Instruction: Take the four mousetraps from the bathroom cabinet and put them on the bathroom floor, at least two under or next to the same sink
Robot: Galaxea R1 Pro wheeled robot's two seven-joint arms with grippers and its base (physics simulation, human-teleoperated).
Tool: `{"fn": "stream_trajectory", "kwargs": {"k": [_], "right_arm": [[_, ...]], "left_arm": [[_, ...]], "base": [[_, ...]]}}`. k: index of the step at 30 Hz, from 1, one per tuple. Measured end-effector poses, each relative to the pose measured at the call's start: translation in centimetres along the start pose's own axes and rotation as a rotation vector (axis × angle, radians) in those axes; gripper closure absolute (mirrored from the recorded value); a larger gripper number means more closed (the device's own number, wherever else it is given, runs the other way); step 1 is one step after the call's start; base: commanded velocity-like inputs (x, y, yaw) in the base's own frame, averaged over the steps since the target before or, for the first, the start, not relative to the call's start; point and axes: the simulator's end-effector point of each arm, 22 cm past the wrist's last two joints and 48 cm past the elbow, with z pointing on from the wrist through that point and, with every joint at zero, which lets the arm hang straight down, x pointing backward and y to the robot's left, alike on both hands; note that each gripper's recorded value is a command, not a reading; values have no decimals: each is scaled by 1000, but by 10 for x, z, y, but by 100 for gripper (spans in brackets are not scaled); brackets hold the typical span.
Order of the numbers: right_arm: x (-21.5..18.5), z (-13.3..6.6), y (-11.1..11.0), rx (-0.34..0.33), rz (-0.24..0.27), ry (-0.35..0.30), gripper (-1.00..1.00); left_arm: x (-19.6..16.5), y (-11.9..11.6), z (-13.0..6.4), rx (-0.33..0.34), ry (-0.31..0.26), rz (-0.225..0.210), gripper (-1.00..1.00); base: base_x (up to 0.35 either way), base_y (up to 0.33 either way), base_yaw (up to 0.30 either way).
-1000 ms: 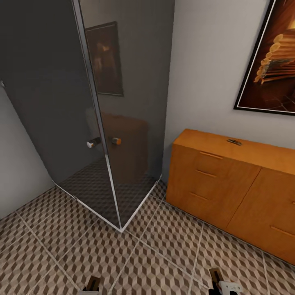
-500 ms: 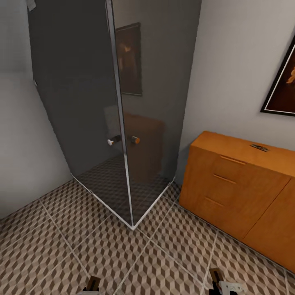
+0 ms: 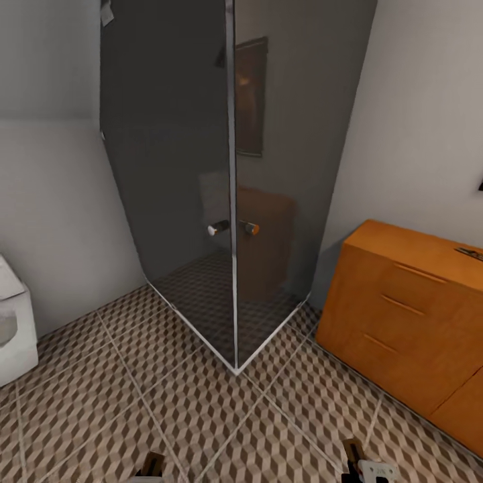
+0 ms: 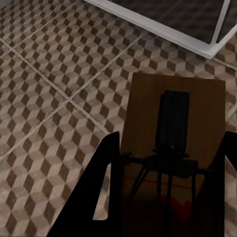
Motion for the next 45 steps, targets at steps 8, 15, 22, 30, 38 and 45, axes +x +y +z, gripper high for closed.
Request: {"fn": "stream_trajectory", "kwargs": {"k": [8,15,22,30,38,45], "right_arm": [[0,0,0,0,0,0,100],[0,0,0,0,0,0,100],[0,0,0,0,0,1,100],[0,0,0,0,0,1,100],[0,0,0,0,0,1,100],[0,0,0,0,0,1,100]], "left_arm": [[0,0,0,0,-1,0,100],[0,0,0,0,0,0,100],[0,0,0,0,0,0,100],[0,0,0,0,0,0,100],[0,0,0,0,0,0,100],[0,0,0,0,0,0,100]], "base": [[0,0,255],[0,0,255],[0,0,255],[0,0,255],[0,0,255],[0,0,255]]}}
